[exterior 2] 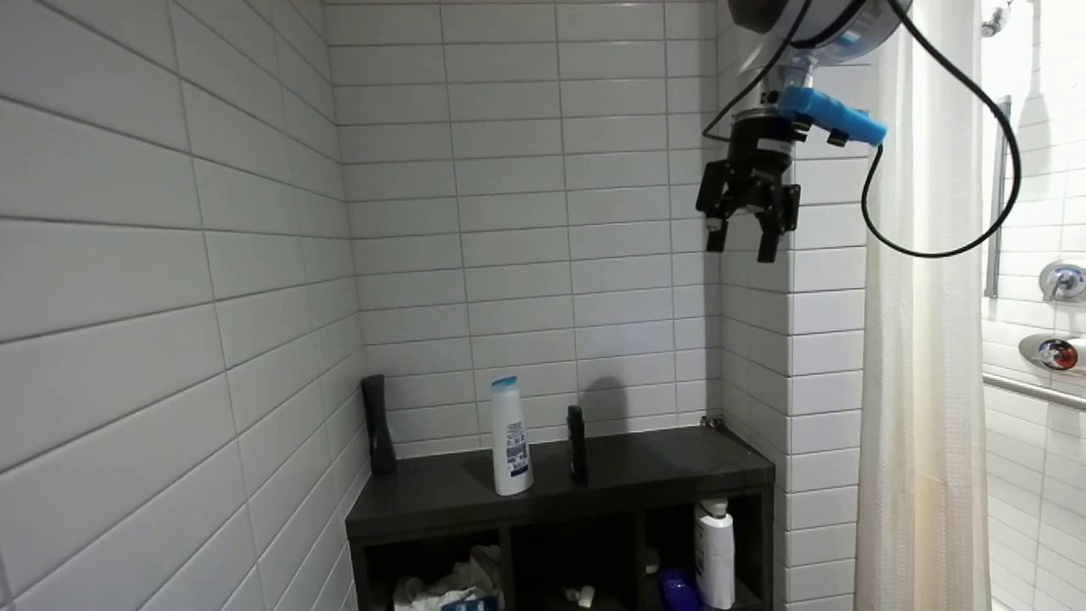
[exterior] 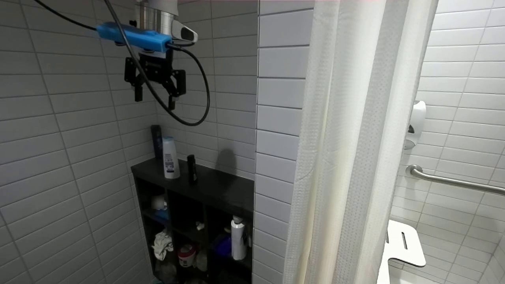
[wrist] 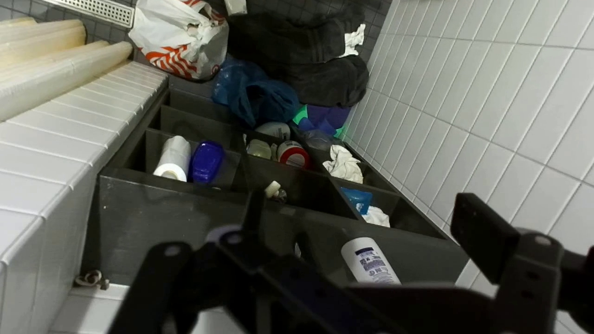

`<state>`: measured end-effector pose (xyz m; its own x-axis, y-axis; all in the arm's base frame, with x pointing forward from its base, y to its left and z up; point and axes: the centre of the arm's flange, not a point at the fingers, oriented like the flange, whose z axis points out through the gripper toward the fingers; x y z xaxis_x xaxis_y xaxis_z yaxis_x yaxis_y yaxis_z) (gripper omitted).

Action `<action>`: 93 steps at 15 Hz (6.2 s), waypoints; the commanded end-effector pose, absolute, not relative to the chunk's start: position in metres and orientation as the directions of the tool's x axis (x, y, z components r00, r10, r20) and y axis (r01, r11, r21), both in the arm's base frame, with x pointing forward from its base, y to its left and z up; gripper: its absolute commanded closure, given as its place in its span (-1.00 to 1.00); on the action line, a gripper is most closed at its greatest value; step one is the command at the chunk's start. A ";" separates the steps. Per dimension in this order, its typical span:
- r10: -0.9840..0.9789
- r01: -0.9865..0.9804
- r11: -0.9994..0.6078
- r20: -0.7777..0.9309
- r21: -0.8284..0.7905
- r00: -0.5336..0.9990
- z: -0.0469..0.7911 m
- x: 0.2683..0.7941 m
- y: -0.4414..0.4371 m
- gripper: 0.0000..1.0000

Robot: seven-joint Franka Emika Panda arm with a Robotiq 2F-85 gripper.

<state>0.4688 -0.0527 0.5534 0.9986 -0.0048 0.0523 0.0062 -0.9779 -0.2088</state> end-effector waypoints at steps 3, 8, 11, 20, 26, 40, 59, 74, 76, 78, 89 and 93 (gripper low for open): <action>0.095 0.111 -0.970 0.082 -0.218 0.992 0.556 0.505 -0.079 -1.00; 0.141 0.152 -0.964 0.066 -0.218 0.988 0.538 0.521 -0.100 -1.00; 0.208 0.218 -0.946 0.066 -0.238 0.976 0.526 0.533 -0.095 -1.00; 0.312 0.321 -0.914 0.079 -0.249 0.947 0.533 0.475 -0.053 -1.00; 0.334 0.326 -0.864 0.048 -0.383 0.941 0.512 0.412 -0.005 -1.00; 0.223 0.223 -0.900 0.042 -0.375 0.974 0.522 0.465 -0.077 -1.00; 0.378 0.369 -0.874 0.036 -0.315 0.925 0.526 0.548 -0.158 -1.00; 0.851 0.850 -0.509 0.069 -0.135 0.520 0.538 0.496 -0.070 -1.00; 0.896 0.897 -0.422 0.086 -0.132 0.435 0.550 0.505 -0.034 -1.00; 0.918 0.919 -0.366 0.108 -0.144 0.382 0.554 0.515 -0.012 -1.00; 0.940 0.942 -0.253 0.174 -0.221 0.293 0.545 0.530 0.002 -1.00; 0.942 0.944 -0.246 0.173 -0.222 0.286 0.545 0.530 0.006 -1.00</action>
